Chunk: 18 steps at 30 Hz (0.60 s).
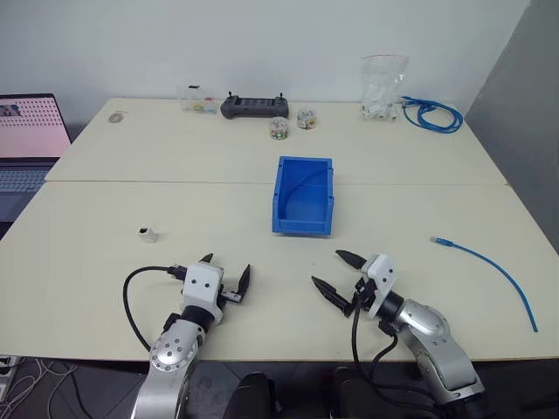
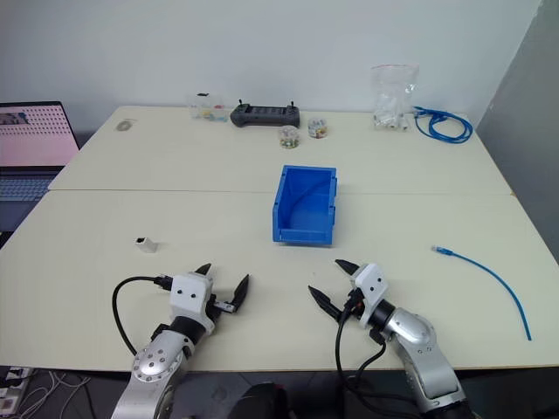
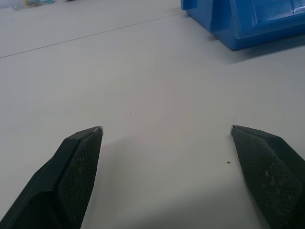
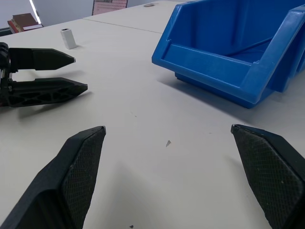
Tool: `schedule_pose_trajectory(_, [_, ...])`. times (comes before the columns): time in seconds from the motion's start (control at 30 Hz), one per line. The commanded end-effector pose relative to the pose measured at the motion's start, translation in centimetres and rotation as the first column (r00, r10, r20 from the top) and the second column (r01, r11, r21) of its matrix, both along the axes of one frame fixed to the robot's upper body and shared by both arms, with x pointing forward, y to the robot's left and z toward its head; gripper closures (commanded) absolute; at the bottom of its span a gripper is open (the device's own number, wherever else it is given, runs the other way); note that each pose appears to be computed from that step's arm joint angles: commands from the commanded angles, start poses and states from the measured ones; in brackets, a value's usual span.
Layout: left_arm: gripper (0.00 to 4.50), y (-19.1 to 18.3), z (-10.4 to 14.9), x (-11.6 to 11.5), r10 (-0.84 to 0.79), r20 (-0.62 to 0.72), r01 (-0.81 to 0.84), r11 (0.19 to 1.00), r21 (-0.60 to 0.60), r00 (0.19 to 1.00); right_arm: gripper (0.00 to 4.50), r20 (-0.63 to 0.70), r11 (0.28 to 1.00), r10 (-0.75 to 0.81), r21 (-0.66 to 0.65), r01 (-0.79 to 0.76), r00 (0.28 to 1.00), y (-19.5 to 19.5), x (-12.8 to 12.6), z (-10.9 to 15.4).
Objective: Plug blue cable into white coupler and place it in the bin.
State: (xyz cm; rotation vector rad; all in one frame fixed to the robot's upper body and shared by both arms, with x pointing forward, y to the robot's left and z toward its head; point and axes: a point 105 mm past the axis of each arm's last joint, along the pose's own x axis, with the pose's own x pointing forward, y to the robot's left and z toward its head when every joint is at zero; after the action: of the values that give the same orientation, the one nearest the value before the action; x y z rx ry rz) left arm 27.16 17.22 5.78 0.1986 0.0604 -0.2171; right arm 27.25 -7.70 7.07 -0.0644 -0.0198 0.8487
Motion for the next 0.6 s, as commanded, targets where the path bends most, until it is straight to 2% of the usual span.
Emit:
schedule_pose_trajectory(0.03, [0.00,-0.8,1.6,-0.2,-0.036,0.058,0.037,0.999,-0.020,0.998,0.03,0.045,1.000,-0.010,0.008,0.010,0.999,-0.3,0.2,1.0])
schedule_pose_trajectory(0.27, [0.00,-0.8,1.9,0.0,-0.043,0.054,0.044,0.999,-0.029,0.998,0.03,0.047,1.000,-0.013,0.007,0.013,0.999,-0.3,0.2,1.0])
schedule_pose_trajectory(0.43, [0.00,-1.2,3.3,-0.1,-0.096,0.117,0.106,0.990,-0.088,0.988,0.03,0.050,1.000,-0.014,0.005,0.014,0.999,-0.4,0.3,1.0])
schedule_pose_trajectory(0.6, [0.00,-1.0,3.4,-0.2,-0.098,0.109,0.110,0.987,-0.113,0.989,0.03,0.053,1.000,-0.016,0.004,0.016,0.998,-0.4,0.4,0.9])
